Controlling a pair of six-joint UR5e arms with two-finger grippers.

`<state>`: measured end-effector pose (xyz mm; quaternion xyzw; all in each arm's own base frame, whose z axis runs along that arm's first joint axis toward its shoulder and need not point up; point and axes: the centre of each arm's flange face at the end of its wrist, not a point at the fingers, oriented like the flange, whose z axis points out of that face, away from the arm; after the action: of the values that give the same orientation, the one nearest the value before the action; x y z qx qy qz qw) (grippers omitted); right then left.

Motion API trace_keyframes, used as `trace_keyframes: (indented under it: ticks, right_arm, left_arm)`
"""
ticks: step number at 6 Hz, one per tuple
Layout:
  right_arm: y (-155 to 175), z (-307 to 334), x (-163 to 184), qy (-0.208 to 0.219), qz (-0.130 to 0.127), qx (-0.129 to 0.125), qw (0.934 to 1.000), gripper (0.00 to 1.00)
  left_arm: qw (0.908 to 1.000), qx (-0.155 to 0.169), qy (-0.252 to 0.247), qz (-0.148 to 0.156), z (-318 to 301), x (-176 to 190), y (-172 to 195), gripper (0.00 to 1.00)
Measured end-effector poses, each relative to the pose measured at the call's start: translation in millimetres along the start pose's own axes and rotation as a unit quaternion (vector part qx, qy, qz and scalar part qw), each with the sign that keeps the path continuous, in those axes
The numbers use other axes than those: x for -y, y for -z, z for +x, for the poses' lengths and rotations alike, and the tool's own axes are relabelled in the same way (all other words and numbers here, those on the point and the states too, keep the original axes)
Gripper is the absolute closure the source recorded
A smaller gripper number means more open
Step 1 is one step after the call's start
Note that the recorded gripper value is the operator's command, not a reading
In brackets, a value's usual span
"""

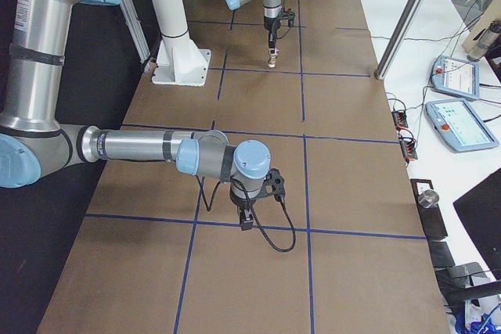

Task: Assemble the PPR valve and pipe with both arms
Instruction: 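Lift the pipe fitting with the left gripper and carry it to table center, then lower the pipe fitting upright onto the table center with the left gripper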

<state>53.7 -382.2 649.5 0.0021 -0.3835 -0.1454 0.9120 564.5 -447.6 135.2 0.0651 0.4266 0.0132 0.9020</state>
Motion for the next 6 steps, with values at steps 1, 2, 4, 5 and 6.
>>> trace_keyframes:
  ticks: [1, 2, 4, 5, 6]
  right_arm:
    - [0.3, -0.2, 0.1, 0.000, 0.000, 0.000, 1.0000, 0.00]
    - [0.2, -0.2, 0.0, 0.000, 0.000, 0.000, 1.0000, 0.00]
    - [-0.2, 0.1, -0.2, -0.001, -0.001, 0.000, 1.0000, 0.00]
    - [-0.2, 0.2, -0.2, -0.001, -0.001, 0.000, 1.0000, 0.00]
    - [-0.2, 0.2, -0.2, -0.001, -0.001, 0.000, 1.0000, 0.00]
  left_arm:
    - [1.0000, 0.004, 0.000, -0.002, 1.0, -0.9, -6.7, 0.99]
    - [1.0000, 0.006, -0.001, -0.004, 2.2, -2.5, -10.1, 0.98]
    - [1.0000, 0.007, -0.002, -0.006, 10.2, -1.8, -13.3, 0.96]
    - [0.9999, 0.008, -0.002, -0.007, 14.1, -0.7, -14.7, 0.88]
    - [0.9999, 0.009, -0.002, -0.008, 15.1, -0.4, -16.0, 0.68]
